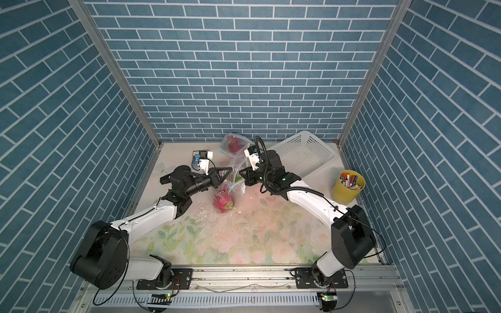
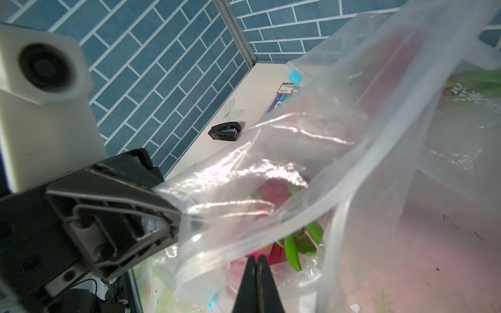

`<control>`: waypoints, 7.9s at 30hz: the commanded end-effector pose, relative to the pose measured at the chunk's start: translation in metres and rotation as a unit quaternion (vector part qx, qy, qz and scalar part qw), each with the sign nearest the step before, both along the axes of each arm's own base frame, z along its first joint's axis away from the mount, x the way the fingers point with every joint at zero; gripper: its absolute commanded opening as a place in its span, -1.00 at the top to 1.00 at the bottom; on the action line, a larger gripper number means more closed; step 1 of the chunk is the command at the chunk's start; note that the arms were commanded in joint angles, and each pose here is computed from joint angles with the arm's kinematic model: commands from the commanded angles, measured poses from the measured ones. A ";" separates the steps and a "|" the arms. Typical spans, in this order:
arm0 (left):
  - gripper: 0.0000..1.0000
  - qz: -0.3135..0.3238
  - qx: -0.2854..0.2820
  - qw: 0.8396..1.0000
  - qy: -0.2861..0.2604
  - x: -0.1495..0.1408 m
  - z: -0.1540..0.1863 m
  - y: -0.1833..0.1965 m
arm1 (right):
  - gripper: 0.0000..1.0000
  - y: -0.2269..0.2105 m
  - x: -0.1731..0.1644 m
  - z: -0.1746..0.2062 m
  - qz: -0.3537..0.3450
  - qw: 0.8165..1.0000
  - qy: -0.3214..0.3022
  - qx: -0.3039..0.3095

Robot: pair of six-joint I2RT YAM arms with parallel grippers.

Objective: Open the zip-top bag and take out the dragon fruit
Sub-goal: Pick up the dragon fruit from the zipper food storage bag.

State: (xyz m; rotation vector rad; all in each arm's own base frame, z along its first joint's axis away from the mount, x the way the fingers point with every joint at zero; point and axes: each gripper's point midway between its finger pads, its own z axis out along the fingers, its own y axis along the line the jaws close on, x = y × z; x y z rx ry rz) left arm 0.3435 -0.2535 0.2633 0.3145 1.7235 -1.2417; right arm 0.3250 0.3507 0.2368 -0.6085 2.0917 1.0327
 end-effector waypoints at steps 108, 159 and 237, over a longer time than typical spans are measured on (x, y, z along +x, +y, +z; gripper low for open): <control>-0.12 0.178 0.065 0.953 0.235 0.048 -0.201 0.081 | -0.16 0.061 -0.013 -0.190 0.087 0.977 0.067 -0.184; 1.00 0.087 -0.060 0.973 0.204 0.026 -0.167 0.083 | 1.00 0.015 -0.004 -0.159 0.048 0.976 0.069 -0.201; 1.00 0.198 -0.005 0.957 0.213 0.046 -0.179 0.142 | 1.00 -0.114 -0.034 0.001 -0.083 0.970 0.226 0.022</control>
